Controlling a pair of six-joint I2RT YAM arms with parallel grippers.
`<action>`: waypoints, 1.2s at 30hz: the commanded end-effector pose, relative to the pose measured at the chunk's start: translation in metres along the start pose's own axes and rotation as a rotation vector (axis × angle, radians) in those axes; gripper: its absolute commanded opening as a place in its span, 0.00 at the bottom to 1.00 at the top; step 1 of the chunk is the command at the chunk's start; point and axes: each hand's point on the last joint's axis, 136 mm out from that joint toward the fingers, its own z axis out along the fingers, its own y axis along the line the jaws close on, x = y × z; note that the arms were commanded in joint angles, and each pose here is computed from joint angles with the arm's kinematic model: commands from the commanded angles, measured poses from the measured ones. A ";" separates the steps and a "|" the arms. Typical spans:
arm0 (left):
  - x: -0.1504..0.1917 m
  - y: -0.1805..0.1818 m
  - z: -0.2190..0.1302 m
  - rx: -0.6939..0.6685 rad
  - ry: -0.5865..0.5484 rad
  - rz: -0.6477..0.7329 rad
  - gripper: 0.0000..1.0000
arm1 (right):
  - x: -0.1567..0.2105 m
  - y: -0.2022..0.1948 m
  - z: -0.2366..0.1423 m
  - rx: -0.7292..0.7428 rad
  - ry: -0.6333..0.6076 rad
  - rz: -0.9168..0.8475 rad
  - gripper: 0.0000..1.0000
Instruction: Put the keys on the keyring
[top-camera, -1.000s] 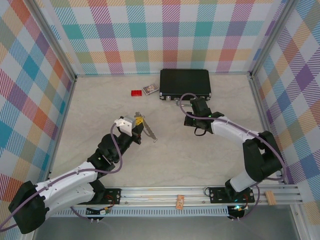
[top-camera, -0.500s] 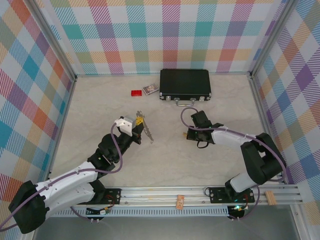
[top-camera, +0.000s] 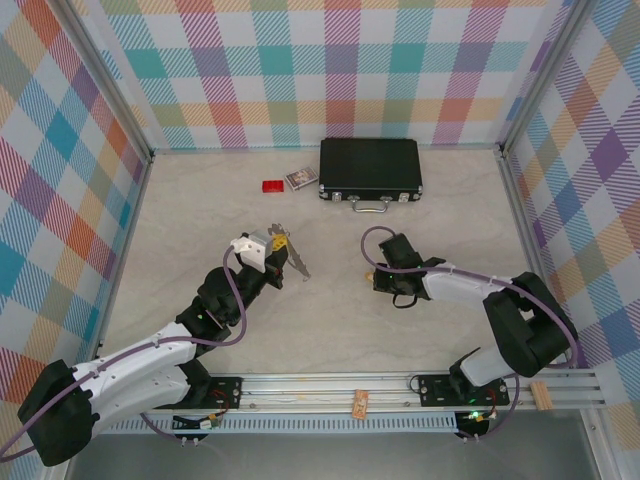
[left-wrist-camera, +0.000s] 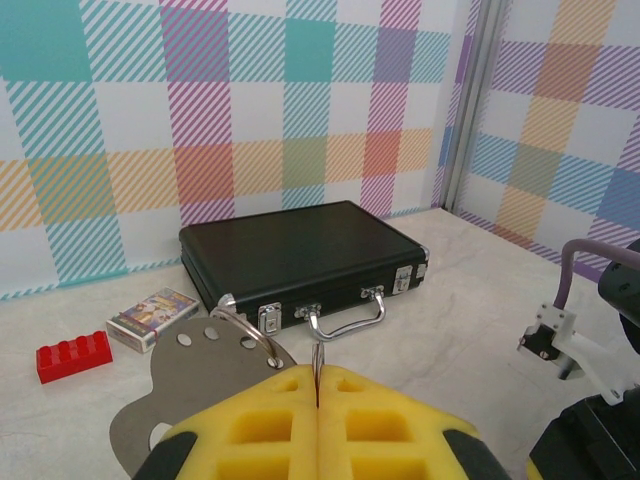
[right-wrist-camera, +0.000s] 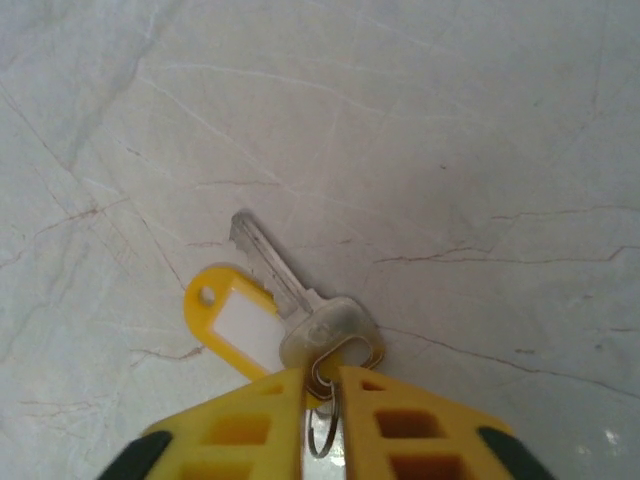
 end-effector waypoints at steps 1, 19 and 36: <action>-0.006 0.001 -0.002 0.002 -0.029 -0.023 0.00 | 0.001 0.001 -0.010 0.000 0.005 -0.011 0.20; -0.005 -0.001 -0.004 0.018 -0.019 -0.024 0.00 | -0.005 0.015 -0.032 -0.210 0.235 0.032 0.28; -0.005 -0.004 -0.002 0.033 -0.015 -0.028 0.00 | 0.012 -0.001 -0.011 -0.312 0.190 0.131 0.23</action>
